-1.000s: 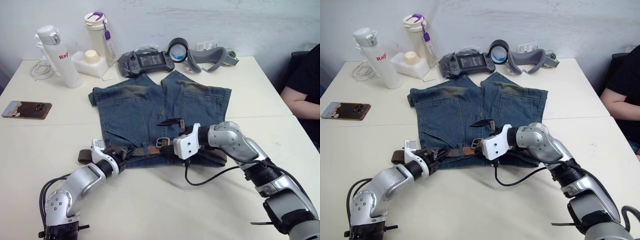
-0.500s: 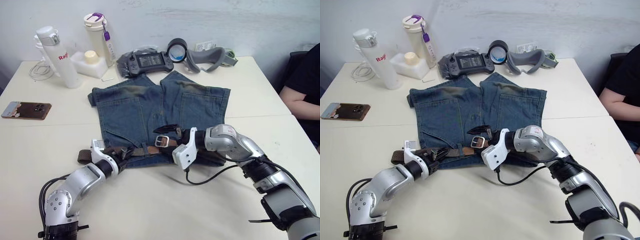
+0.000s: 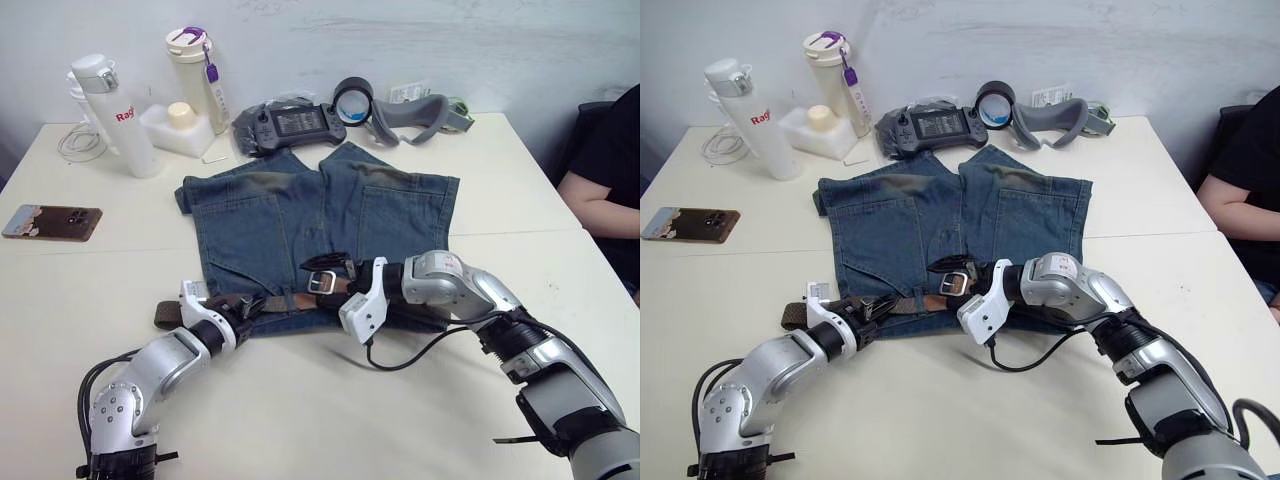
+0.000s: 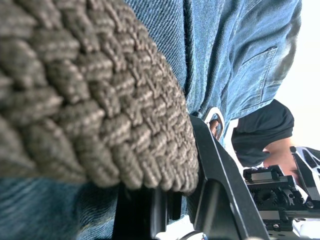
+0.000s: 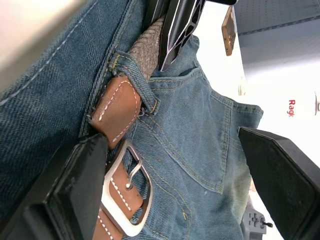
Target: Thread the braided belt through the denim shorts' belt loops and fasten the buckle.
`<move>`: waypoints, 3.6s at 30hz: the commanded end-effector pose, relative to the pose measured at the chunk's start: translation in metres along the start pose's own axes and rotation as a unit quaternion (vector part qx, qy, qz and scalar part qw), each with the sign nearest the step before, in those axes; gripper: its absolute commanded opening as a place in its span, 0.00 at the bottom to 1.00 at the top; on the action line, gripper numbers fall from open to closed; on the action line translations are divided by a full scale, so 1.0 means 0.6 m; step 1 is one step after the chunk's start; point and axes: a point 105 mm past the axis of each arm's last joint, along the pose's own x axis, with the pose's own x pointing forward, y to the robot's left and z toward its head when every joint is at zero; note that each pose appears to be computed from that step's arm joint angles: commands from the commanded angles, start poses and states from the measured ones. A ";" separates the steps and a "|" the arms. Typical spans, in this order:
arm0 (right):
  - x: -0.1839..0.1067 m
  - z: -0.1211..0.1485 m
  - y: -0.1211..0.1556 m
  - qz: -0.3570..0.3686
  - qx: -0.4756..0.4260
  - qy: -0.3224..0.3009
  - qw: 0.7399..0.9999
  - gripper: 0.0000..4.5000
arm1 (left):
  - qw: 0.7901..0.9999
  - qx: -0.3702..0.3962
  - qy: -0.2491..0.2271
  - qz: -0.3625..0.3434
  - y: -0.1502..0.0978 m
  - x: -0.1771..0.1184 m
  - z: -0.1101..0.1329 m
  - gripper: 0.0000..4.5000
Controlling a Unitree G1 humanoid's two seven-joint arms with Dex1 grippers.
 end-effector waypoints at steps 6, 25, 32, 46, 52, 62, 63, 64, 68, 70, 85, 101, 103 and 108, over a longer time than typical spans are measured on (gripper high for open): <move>0.003 0.008 0.056 0.105 -0.030 -0.015 0.994 0.99 | 0.999 -0.038 -0.010 -0.022 -0.002 0.001 -0.007 0.00; -0.011 0.006 -0.023 -0.027 -0.028 -0.008 0.999 0.80 | 0.999 -0.025 0.024 -0.008 0.011 0.005 -0.031 0.00; -0.023 0.015 -0.019 -0.019 -0.027 -0.010 0.999 0.08 | 0.999 -0.008 0.038 -0.002 0.012 0.013 -0.028 0.00; -0.020 0.014 -0.030 -0.017 -0.039 -0.014 0.999 0.00 | 0.999 0.013 0.037 -0.026 0.007 -0.003 -0.020 0.27; -0.047 -0.022 -0.064 -0.021 -0.048 0.007 0.999 0.00 | 0.995 0.086 0.050 -0.029 0.018 -0.053 -0.009 0.84; -0.147 -0.085 -0.096 -0.034 0.107 0.034 0.993 0.00 | 0.976 0.175 0.128 -0.031 0.021 -0.106 -0.029 0.99; -0.156 -0.088 -0.098 -0.034 0.119 0.036 0.992 0.00 | 0.972 0.187 0.141 -0.031 0.020 -0.110 -0.033 0.99; -0.165 -0.090 -0.101 -0.033 0.127 0.038 0.991 0.00 | 0.968 0.197 0.150 -0.039 0.015 -0.116 -0.035 0.99; -0.195 -0.093 -0.112 -0.026 0.134 0.047 0.989 0.00 | 0.946 0.252 0.200 -0.046 0.005 -0.150 -0.038 0.99; -0.208 -0.095 -0.116 -0.021 0.144 0.055 0.988 0.00 | 0.934 0.279 0.216 -0.045 0.001 -0.165 -0.030 0.99; -0.303 -0.102 -0.170 -0.048 0.243 0.103 0.963 0.00 | 0.815 0.537 0.101 -0.191 -0.193 -0.126 0.074 0.99; -0.256 -0.050 -0.216 -0.133 0.396 0.019 0.908 0.00 | 0.571 0.770 0.026 -0.282 -0.322 0.068 -0.029 0.99; -0.257 -0.047 -0.217 -0.136 0.399 0.018 0.907 0.00 | 0.572 0.776 0.008 -0.267 -0.324 0.079 -0.018 0.99; -0.259 -0.042 -0.216 -0.142 0.406 0.021 0.902 0.00 | 0.578 0.766 -0.019 -0.280 -0.338 0.084 -0.017 0.89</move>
